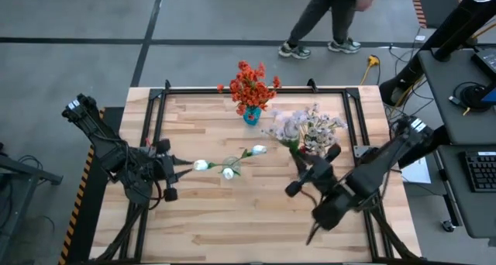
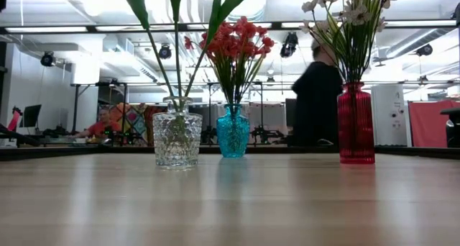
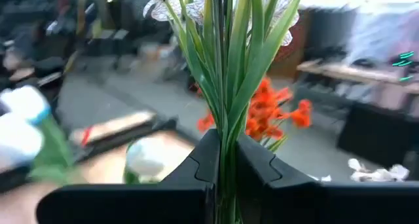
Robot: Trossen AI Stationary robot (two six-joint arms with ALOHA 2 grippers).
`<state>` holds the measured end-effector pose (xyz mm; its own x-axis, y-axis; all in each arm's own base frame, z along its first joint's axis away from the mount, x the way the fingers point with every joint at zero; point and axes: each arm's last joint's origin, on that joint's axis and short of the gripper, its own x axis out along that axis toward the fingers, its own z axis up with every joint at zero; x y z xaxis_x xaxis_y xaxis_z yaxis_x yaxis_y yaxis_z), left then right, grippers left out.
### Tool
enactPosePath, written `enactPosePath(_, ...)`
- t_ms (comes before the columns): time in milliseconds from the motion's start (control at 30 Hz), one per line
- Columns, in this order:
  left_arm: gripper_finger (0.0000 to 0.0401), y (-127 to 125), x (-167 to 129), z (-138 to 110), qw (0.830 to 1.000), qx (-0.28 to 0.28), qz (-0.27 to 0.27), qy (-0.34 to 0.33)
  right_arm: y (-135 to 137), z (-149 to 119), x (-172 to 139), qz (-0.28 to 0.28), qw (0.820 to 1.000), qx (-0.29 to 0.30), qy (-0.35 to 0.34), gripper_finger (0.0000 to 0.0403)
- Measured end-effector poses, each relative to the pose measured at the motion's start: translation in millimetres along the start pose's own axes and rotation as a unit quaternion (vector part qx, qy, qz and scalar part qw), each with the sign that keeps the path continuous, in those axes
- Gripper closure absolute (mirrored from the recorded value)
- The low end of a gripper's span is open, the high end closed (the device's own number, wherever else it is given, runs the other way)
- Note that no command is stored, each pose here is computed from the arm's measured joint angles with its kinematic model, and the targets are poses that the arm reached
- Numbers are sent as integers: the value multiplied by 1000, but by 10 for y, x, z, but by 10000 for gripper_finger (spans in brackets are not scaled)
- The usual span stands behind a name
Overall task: Sort flowers into vase by color
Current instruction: Put the white flowers into the red vase
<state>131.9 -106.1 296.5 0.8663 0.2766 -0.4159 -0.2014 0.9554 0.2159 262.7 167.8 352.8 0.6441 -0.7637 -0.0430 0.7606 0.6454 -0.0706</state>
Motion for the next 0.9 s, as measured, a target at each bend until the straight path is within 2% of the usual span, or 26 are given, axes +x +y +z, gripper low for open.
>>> enactPosePath(100,343,-63,-7,8,996,-4,-85,39,-168,176,-10,61,997,10,47,381)
enactPosePath(167,343,-107,-35,103,990,-27,-137,36,-240,250,-24,99,993,-2,68,381)
enactPosePath(300,343,-186,-91,374,980,-23,-193,-31,-249,289,-110,148,985,-43,76,381)
enactPosePath(433,343,-258,-161,674,968,1,-234,-91,-195,284,-276,158,984,-70,51,381)
enactPosePath(533,343,-319,-181,879,964,31,-230,-127,-117,273,-375,182,979,-86,43,381)
enactPosePath(600,343,-386,-131,992,966,48,-205,-150,-62,316,-400,198,976,-82,34,381)
enactPosePath(800,343,-675,161,1236,970,85,-144,-177,59,587,-444,281,956,-74,-29,381)
enactPosePath(900,343,-783,347,1384,969,97,-119,-195,65,698,-455,295,949,-83,-68,381)
